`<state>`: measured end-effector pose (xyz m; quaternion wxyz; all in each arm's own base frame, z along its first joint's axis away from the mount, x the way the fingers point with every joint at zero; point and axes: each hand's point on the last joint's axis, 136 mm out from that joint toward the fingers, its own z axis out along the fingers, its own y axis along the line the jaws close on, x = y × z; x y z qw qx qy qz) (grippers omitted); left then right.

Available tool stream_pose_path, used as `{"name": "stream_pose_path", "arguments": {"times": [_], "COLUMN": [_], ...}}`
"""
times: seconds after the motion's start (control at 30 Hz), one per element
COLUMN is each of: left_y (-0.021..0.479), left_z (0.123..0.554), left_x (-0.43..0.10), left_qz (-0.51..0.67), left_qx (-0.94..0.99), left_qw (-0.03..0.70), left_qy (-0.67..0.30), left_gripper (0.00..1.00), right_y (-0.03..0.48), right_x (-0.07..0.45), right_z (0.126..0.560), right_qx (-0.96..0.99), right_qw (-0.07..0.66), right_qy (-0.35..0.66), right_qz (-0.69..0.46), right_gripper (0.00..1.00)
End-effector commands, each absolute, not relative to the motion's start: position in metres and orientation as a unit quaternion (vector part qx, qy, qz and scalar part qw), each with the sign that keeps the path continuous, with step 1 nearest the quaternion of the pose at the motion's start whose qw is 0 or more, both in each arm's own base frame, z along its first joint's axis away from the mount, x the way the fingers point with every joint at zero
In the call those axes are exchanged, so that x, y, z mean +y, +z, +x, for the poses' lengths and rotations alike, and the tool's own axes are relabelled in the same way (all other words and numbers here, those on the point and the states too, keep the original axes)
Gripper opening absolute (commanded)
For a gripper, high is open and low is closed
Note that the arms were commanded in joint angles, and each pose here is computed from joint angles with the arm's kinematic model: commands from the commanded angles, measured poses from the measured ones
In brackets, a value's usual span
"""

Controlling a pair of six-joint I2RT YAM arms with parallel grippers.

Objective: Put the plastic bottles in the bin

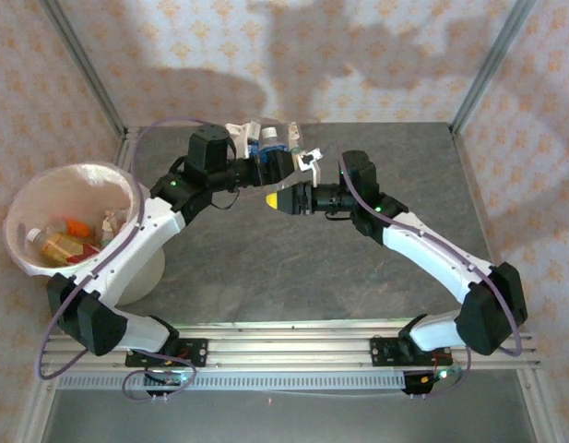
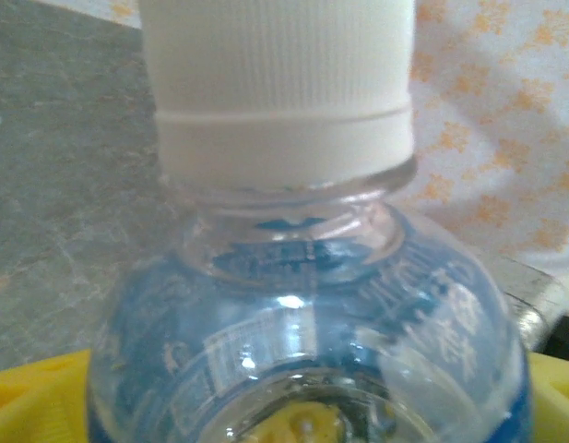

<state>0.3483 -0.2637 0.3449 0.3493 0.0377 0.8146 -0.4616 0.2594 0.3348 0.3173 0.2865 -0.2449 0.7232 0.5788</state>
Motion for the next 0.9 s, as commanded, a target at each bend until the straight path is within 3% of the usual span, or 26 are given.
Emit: {"name": "stream_pose_path", "arguments": {"times": [0.0,0.1,0.3,0.4,0.7,0.87], "left_y": [0.364,0.366,0.384,0.405,0.465,0.469], "left_z": [0.347,0.353,0.354,0.341,0.23,0.184], "left_x": [-0.28,-0.266,-0.184,-0.137,0.056,0.114], "left_qz": [0.07,0.048,-0.047,-0.081,-0.224,-0.301], "left_qx": [0.781,0.784,0.797,0.803,0.797,0.732], "left_qw": [0.354,0.36,0.43,0.459,0.546,0.533], "left_qy": [-0.509,-0.504,-0.422,-0.371,0.126,0.299], "left_gripper": [0.79,0.62,0.55,0.54,0.55,0.54], "right_y": [0.358,0.36,0.351,0.35,0.335,0.334], "right_x": [0.343,0.341,0.326,0.318,0.296,0.297], "right_z": [0.238,0.245,0.263,0.268,0.29,0.294], "right_qx": [0.664,0.67,0.705,0.703,0.726,0.728], "right_qw": [0.307,0.326,0.383,0.418,0.471,0.471], "right_qy": [0.612,0.601,0.54,0.52,0.459,0.457], "right_qz": [-0.302,-0.288,-0.254,-0.247,-0.199,-0.197], "right_gripper": [0.49,0.62,1.0,0.99,0.99,0.99]}}
